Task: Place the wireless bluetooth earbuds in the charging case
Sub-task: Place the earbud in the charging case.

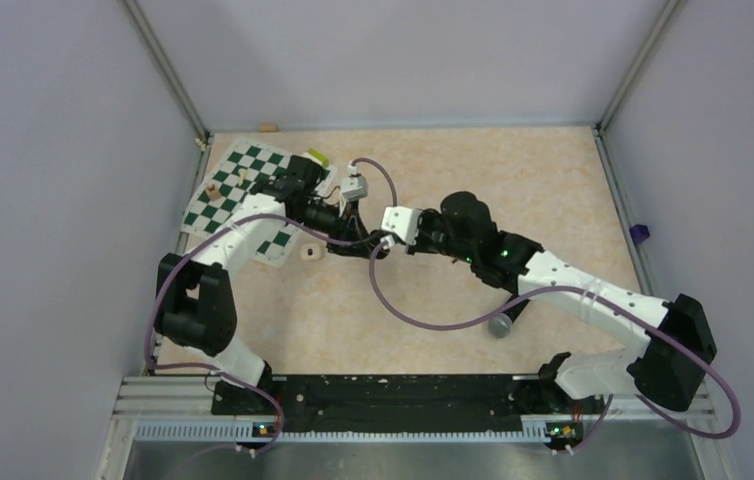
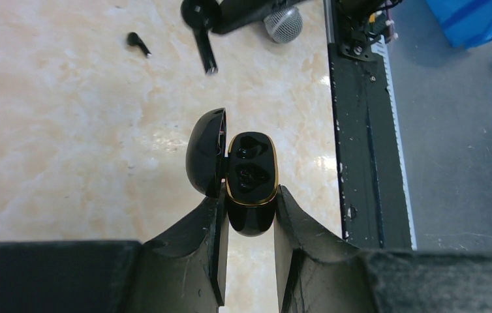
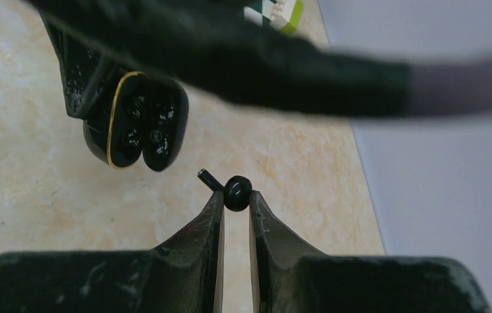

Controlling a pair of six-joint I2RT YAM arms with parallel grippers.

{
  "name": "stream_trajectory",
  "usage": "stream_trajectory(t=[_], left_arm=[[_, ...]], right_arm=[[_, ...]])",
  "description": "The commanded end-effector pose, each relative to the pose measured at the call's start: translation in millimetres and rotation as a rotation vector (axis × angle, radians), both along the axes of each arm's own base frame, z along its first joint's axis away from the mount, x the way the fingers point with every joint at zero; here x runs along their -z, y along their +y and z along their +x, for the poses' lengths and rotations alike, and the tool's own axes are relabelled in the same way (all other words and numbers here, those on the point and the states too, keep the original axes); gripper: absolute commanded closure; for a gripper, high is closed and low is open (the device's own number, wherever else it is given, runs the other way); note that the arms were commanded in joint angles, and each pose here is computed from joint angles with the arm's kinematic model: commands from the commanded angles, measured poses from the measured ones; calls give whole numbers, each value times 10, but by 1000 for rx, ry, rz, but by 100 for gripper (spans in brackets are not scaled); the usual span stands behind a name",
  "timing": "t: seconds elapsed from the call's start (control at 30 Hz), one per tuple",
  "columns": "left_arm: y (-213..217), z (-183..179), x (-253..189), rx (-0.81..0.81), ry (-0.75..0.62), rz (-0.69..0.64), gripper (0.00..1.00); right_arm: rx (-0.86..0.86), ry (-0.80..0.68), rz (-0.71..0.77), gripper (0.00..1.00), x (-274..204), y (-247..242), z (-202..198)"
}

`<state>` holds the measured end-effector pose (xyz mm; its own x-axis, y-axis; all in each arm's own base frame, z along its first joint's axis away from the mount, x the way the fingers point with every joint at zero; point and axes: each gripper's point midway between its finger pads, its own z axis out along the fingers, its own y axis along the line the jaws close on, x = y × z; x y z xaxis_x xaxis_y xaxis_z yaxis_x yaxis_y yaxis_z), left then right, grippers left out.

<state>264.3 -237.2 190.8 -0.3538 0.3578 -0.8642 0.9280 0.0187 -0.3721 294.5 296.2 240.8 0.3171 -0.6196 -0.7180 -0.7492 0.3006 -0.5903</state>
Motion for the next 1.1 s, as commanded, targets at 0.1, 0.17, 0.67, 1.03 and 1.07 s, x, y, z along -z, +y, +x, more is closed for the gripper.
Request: stream_trajectory(t=[0.1,0.17,0.67,1.03,1.07], left_arm=[[-190,-82,16,27,-23,11,100],[-194,-78,36,27,-16,13,100],[-192,-85,102,23,-4,18,100],[-175,-129,83,34,-19,13,100],[-174,-128,83,34,-20,12,100]], right_arm=[[-108,-137,-55,95,-74,145,-249],[-118,-143,-67,95,-46,152,-282],[-234,-154,-185,96,213,228,-526],[-180,-213,-248,96,325,220,-429],[-170,-216,-238,96,301,221,-416]])
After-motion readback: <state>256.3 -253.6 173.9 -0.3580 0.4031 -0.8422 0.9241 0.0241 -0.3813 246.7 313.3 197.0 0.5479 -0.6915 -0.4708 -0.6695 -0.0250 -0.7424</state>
